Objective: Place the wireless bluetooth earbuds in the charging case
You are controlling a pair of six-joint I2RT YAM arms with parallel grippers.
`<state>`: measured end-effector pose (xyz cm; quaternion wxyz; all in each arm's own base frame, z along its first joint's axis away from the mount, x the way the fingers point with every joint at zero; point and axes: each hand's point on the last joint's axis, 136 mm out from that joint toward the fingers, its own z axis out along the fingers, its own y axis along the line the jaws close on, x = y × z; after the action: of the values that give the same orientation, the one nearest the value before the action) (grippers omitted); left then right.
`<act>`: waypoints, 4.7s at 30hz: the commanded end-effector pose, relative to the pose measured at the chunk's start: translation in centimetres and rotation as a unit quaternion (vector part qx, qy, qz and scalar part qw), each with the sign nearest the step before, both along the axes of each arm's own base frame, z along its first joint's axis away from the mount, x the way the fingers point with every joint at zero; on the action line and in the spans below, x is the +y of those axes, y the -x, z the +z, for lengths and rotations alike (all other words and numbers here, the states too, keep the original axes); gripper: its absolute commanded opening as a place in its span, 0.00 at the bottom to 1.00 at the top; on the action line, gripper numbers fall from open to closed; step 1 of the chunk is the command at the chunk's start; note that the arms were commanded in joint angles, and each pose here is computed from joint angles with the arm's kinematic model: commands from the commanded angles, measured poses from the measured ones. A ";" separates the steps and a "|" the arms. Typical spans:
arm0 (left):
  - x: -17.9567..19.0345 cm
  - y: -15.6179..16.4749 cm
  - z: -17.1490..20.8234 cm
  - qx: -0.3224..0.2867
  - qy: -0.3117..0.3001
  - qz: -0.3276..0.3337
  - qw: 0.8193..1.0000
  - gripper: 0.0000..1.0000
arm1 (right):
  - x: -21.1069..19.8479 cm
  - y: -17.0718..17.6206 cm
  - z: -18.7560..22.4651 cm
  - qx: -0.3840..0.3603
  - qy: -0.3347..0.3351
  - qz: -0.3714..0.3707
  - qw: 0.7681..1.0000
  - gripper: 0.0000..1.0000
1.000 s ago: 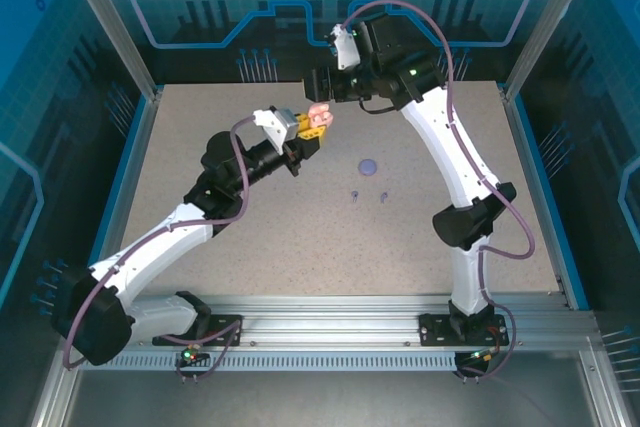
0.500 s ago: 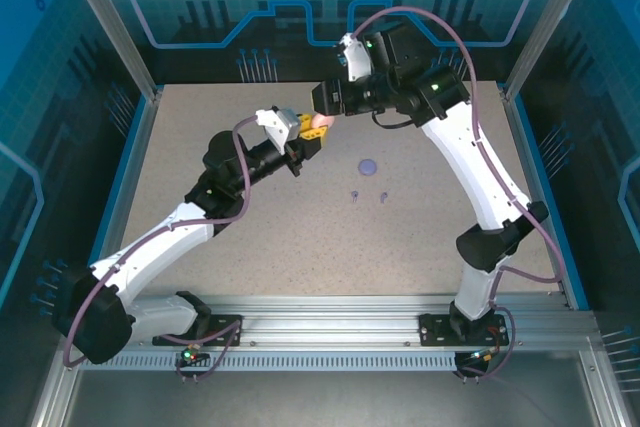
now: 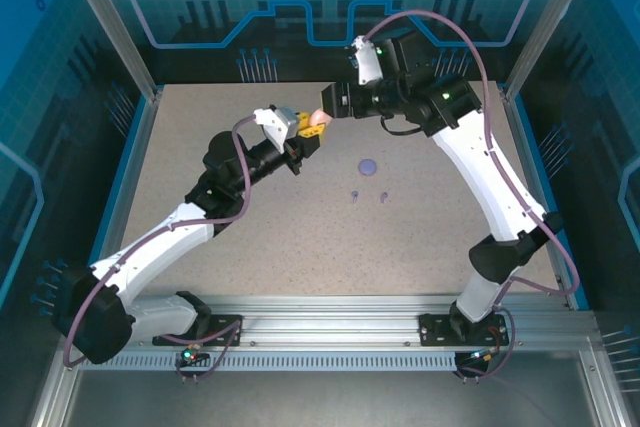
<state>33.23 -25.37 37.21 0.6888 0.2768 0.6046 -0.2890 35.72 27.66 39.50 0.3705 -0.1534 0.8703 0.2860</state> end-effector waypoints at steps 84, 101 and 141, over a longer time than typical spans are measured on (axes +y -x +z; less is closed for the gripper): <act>15.4 -10.2 -18.8 0.469 0.146 0.251 0.834 0.99 | -10.7 -2.5 -23.4 0.182 0.143 -0.214 0.949 1.00; 13.9 -7.8 -15.8 0.381 0.110 0.262 0.880 0.99 | -7.1 -8.9 -25.4 0.204 0.159 -0.184 0.948 1.00; 7.2 -6.4 -19.2 0.490 0.092 0.203 0.843 0.99 | -10.2 -10.0 -35.1 0.345 0.225 -0.327 0.851 0.93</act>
<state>39.51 -17.15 17.46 0.3767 -0.1068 0.8752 -0.2842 46.78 18.53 6.14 0.1009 0.1162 0.9881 0.0005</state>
